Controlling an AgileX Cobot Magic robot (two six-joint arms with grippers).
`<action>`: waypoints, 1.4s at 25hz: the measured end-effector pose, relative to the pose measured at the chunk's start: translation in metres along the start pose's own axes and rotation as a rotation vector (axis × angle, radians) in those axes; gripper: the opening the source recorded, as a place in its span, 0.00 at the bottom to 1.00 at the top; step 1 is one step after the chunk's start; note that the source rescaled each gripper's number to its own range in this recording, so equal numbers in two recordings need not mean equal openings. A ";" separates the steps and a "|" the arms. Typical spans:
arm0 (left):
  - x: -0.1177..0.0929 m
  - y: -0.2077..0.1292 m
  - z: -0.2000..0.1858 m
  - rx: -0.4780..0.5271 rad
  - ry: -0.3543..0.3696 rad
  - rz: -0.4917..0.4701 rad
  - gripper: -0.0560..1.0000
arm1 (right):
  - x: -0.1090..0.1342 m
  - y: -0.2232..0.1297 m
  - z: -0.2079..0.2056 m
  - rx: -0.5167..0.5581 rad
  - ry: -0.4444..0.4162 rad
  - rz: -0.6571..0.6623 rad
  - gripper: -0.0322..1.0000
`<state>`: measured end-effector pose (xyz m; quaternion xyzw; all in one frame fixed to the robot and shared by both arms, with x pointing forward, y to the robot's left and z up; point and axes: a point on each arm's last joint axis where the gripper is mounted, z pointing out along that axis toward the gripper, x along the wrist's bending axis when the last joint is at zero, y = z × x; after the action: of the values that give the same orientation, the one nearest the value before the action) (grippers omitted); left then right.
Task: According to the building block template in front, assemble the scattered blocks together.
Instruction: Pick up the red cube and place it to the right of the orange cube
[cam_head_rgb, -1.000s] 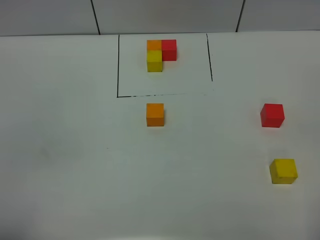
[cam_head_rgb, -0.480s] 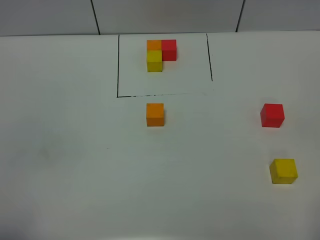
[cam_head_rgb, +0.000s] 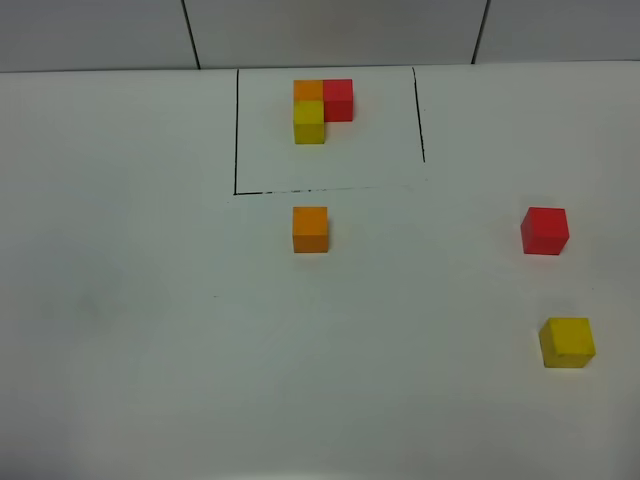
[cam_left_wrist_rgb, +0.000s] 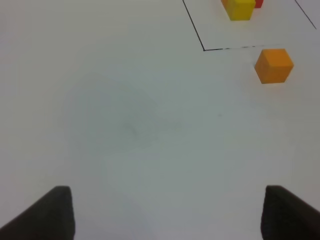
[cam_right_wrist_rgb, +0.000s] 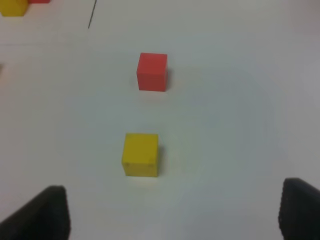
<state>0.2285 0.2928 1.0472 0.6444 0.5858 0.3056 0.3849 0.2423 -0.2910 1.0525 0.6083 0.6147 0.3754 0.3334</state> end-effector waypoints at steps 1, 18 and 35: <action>0.000 0.000 0.000 0.000 0.001 -0.001 0.81 | 0.000 0.000 0.000 0.000 0.000 0.000 0.79; 0.000 0.000 0.000 0.000 0.001 -0.001 0.81 | 0.000 0.000 0.000 0.000 0.000 0.001 0.79; 0.000 0.000 0.000 0.000 0.001 -0.001 0.80 | 0.000 0.000 0.000 0.000 0.000 0.000 0.79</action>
<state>0.2285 0.2928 1.0472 0.6441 0.5862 0.3059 0.3847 0.2423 -0.2910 1.0525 0.6083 0.6147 0.3755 0.3334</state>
